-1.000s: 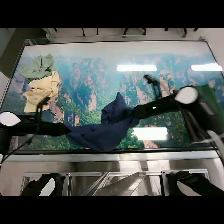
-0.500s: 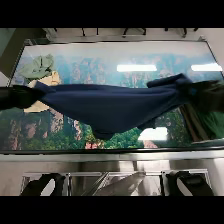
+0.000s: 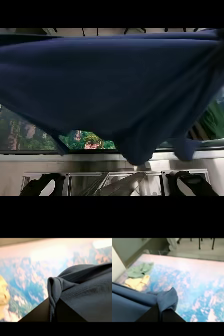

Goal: Fold the shirts.

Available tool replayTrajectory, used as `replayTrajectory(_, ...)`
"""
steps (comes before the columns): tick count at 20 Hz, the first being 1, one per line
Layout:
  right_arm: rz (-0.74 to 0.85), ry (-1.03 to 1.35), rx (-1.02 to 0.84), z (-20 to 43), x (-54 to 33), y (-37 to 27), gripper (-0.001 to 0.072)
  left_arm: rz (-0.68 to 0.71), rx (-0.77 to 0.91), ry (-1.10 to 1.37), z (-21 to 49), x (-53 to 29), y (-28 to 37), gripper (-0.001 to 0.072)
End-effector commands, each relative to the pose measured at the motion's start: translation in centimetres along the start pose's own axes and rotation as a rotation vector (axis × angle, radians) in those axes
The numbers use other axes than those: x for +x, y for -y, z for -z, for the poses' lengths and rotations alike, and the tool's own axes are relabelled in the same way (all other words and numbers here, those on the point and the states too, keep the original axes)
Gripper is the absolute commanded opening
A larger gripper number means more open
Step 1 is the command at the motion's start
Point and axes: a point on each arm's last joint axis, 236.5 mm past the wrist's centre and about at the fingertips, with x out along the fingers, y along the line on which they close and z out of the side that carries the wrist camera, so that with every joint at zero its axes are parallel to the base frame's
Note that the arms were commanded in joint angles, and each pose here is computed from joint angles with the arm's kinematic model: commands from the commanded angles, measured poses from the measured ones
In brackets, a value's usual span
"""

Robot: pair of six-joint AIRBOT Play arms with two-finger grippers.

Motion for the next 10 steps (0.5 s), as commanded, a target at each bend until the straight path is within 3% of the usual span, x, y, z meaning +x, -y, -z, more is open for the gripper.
replayTrajectory(1,-0.002,-0.222,0.082,3.7,9.1,4.4,0.0026,0.020,-0.050,-0.233,5.7,8.5,-2.9,0.0016)
replayTrajectory(6,-0.178,-0.374,0.031,12.1,28.5,3.5,0.0026,-0.059,-0.149,-0.490,17.8,20.8,-8.8,0.0016)
replayTrajectory(10,-0.296,-0.327,0.012,17.2,37.9,-1.1,0.0026,-0.116,-0.151,-0.708,25.9,22.7,-11.1,0.0016)
